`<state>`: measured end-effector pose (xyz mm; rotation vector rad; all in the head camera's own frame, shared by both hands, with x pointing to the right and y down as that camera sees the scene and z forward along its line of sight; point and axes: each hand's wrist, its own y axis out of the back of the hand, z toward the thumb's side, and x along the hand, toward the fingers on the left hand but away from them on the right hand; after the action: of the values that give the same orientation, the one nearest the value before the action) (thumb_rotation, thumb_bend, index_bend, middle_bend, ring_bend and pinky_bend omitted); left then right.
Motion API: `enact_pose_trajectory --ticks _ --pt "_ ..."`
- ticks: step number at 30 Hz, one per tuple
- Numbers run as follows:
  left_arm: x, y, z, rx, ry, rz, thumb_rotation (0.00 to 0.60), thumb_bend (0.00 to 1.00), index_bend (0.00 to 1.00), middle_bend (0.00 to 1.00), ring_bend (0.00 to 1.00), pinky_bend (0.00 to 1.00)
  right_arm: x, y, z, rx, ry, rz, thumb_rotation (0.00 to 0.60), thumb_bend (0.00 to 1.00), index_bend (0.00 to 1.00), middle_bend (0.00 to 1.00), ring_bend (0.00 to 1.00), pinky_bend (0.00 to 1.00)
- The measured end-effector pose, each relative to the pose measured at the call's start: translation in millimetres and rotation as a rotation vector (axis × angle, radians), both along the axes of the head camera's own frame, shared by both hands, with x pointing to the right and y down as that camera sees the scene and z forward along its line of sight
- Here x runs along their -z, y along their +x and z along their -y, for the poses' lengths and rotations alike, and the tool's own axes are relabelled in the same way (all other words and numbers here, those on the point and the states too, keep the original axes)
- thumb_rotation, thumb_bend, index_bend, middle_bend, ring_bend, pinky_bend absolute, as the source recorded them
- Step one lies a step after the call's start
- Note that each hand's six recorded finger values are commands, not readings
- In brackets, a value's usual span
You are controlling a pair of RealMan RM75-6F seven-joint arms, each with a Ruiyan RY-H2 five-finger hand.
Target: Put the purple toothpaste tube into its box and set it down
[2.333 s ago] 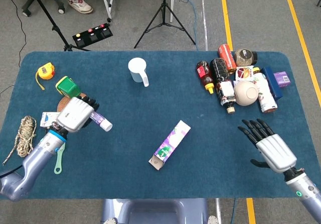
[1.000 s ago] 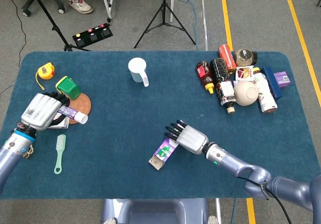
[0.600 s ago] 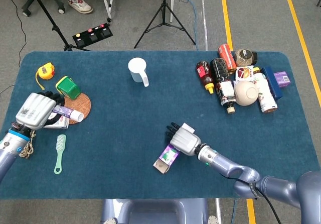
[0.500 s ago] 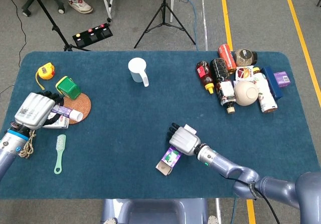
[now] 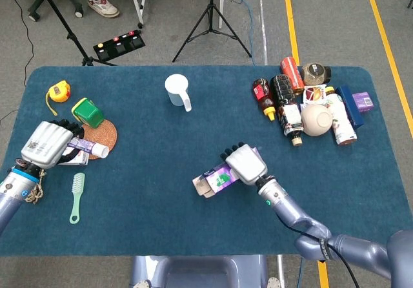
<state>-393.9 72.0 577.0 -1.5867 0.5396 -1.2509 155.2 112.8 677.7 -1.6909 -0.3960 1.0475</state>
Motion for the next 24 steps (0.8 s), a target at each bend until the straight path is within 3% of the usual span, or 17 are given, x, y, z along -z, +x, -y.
enact_pose_trajectory --ticks 4,13,24 --pt "1 16 -5 -0.037 0.0 0.0 0.6 0.36 0.58 0.5 0.4 0.58 3 10 8 -0.108 0.01 -0.052 0.6 0.45 0.57 0.67 0.69 0.67" --pt "4 64 -12 -0.122 0.019 0.024 0.6 0.36 0.58 0.5 0.4 0.59 11 22 15 -0.349 -0.05 -0.12 0.6 0.46 0.58 0.67 0.72 0.71" --pt "-18 111 -2 -0.074 -0.034 0.109 0.6 0.36 0.58 0.5 0.4 0.6 27 8 18 -0.455 -0.032 -0.149 0.6 0.48 0.6 0.69 0.73 0.74"
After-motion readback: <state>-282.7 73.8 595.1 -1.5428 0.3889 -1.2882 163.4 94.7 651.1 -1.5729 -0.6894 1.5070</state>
